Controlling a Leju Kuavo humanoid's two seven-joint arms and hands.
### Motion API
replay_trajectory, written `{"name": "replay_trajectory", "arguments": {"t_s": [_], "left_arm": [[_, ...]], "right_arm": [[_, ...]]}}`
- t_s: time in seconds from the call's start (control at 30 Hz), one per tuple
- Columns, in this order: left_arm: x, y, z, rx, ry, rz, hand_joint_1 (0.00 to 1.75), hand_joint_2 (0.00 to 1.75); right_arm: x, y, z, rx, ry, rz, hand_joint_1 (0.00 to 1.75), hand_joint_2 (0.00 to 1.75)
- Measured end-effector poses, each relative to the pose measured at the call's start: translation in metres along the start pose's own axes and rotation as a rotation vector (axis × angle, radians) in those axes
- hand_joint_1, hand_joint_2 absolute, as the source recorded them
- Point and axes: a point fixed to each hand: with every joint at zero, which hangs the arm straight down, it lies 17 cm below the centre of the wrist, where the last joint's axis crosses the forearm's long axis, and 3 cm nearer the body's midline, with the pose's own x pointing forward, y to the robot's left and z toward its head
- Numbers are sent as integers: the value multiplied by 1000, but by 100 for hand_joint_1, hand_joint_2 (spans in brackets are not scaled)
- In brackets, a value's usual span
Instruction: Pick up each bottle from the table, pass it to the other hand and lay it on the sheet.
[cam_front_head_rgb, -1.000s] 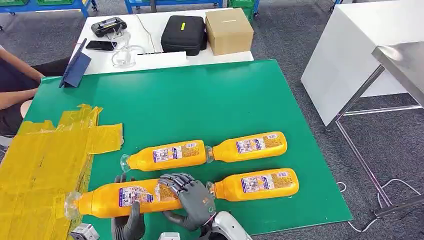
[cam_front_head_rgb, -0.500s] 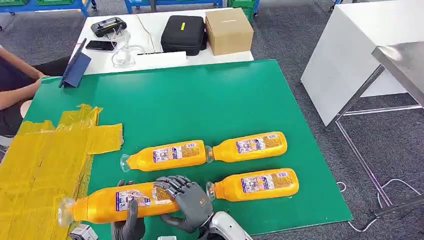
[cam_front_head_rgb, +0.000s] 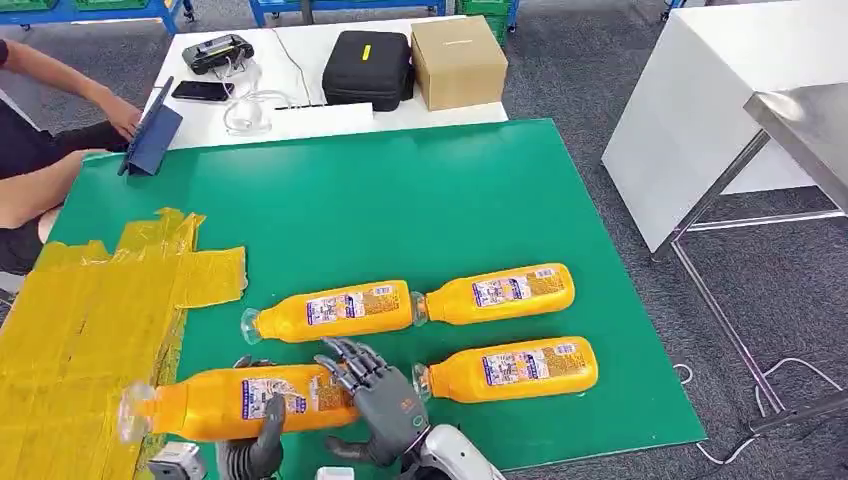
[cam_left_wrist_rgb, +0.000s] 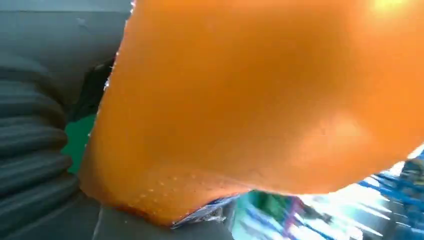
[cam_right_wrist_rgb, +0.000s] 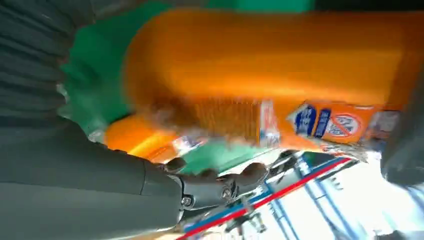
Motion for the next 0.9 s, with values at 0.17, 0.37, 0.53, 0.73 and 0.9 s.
{"name": "replay_trajectory", "arguments": {"t_s": [0.17,0.37,0.53,0.73,0.9], "left_arm": [[57,43,-26,78,-185,-272,175,175],[60,45,-27,83,-191,-278,175,175],[62,48,-28,87,-196,-282,175,175],[87,67,-33,133,-265,-338,175,175],[129,113,-36,320,-388,-608,175,175]], "right_arm": [[0,-28,7,-51,18,-49,0,0],[0,-30,7,-55,19,-50,0,0],[0,-31,8,-58,20,-52,0,0],[0,-51,10,-108,21,-56,0,175],[2,-70,11,-131,-17,-150,0,175]]}}
